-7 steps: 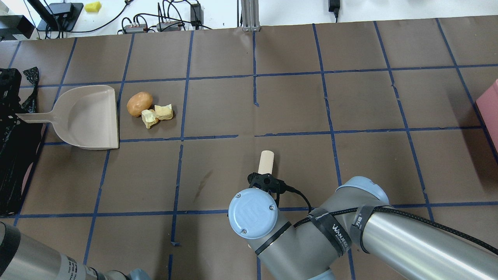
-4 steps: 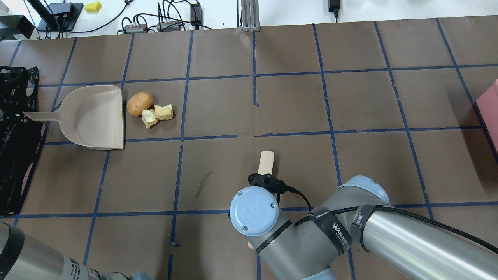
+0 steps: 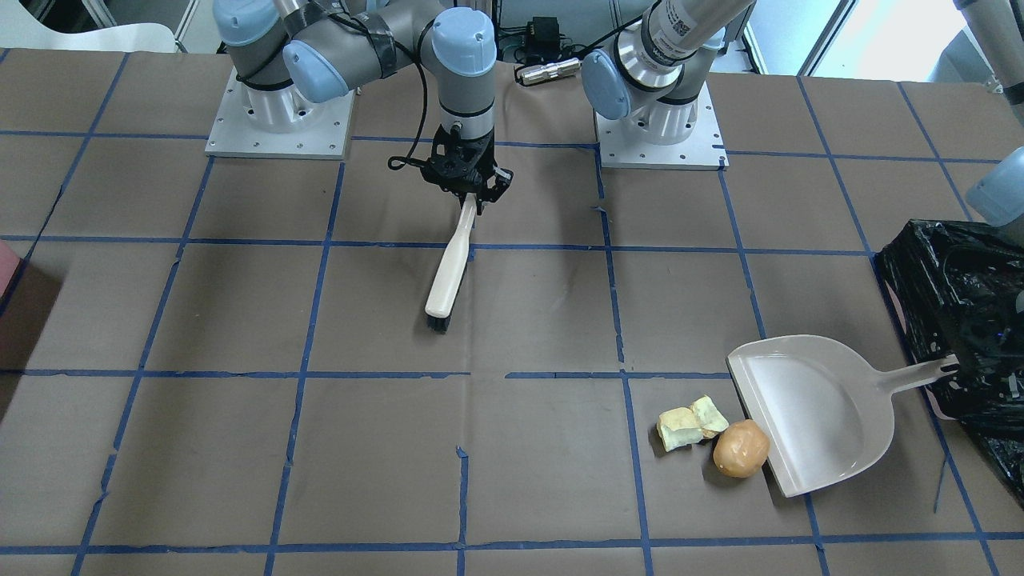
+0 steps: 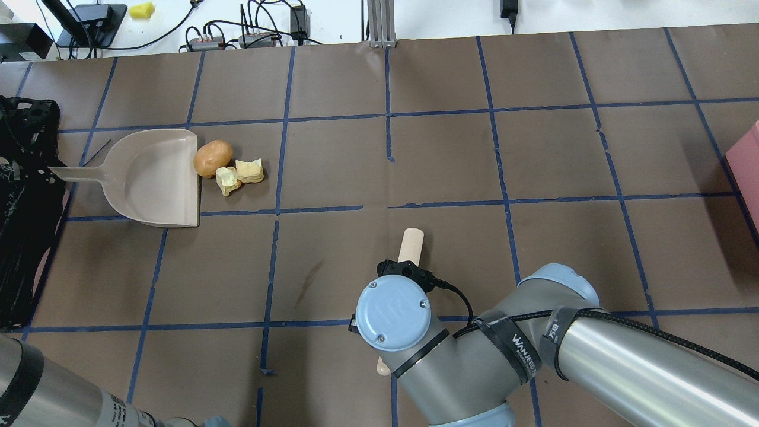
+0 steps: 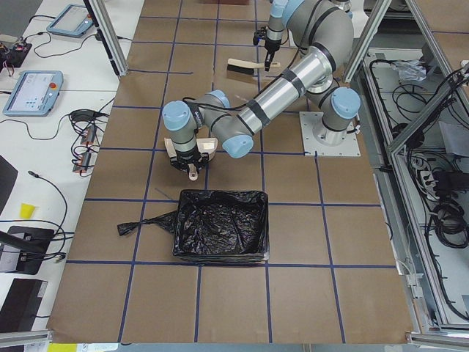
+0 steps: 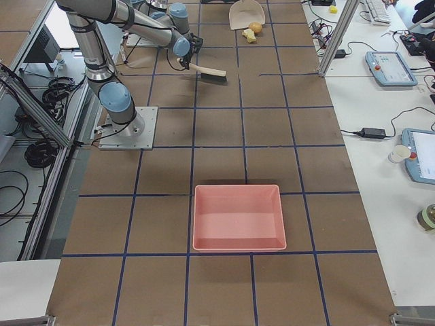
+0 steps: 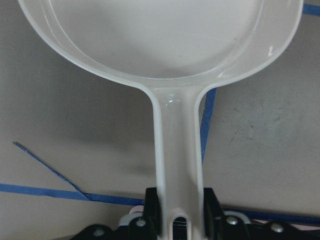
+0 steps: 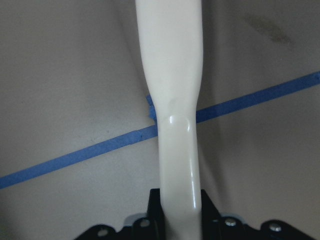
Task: Sweep and dump trash in nearest bin
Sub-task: 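Lift the brush with the right gripper and hold the dustpan still, then move the brush with the right gripper toward the debris beside the dustpan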
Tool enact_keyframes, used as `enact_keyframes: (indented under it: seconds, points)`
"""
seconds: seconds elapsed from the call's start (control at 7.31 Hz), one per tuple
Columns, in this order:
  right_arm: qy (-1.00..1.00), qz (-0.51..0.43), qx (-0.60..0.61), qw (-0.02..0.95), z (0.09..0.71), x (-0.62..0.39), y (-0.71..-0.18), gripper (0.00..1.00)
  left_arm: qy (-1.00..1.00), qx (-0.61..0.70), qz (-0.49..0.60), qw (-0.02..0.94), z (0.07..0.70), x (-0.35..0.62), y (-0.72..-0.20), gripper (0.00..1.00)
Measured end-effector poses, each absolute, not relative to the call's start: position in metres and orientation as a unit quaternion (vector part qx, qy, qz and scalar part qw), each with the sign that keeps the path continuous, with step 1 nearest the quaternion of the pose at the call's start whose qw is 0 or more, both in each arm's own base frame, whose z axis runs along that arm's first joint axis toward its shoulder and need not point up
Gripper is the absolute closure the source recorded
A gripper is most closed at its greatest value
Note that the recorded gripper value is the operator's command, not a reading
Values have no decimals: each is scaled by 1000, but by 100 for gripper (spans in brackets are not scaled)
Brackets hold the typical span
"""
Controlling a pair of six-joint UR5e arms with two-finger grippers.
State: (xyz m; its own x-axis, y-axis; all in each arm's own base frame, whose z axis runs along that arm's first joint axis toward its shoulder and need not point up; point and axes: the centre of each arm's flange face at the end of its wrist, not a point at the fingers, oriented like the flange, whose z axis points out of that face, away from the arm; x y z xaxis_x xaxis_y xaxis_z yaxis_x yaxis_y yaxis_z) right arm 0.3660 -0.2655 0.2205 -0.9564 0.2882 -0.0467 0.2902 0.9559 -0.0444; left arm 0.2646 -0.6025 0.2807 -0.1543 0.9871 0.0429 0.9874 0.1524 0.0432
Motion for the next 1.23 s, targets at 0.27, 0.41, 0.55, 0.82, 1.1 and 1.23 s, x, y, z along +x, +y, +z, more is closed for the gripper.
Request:
enact_keyframes:
  seconds: [0.27,0.41,0.55,0.82,1.1,1.23]
  points:
    - [991,-30,127,21,230,369,-276,85,-759,-651,-31,8,272,263,-606,93]
    - [993,-32,109,18,245,374,-292,85,-758,-651,-31,9,271,263,-607,93]
    - [994,-35,98,17,267,379,-312,85,-758,-652,-31,9,270,262,-608,93]
    - [995,-51,86,19,294,380,-348,85,-756,-654,-31,9,270,257,-609,93]
    - [994,-74,81,4,296,365,-389,84,-753,-657,-31,10,268,251,-611,93]
    - [993,-82,88,1,299,359,-404,84,-753,-658,-32,11,268,249,-612,93]
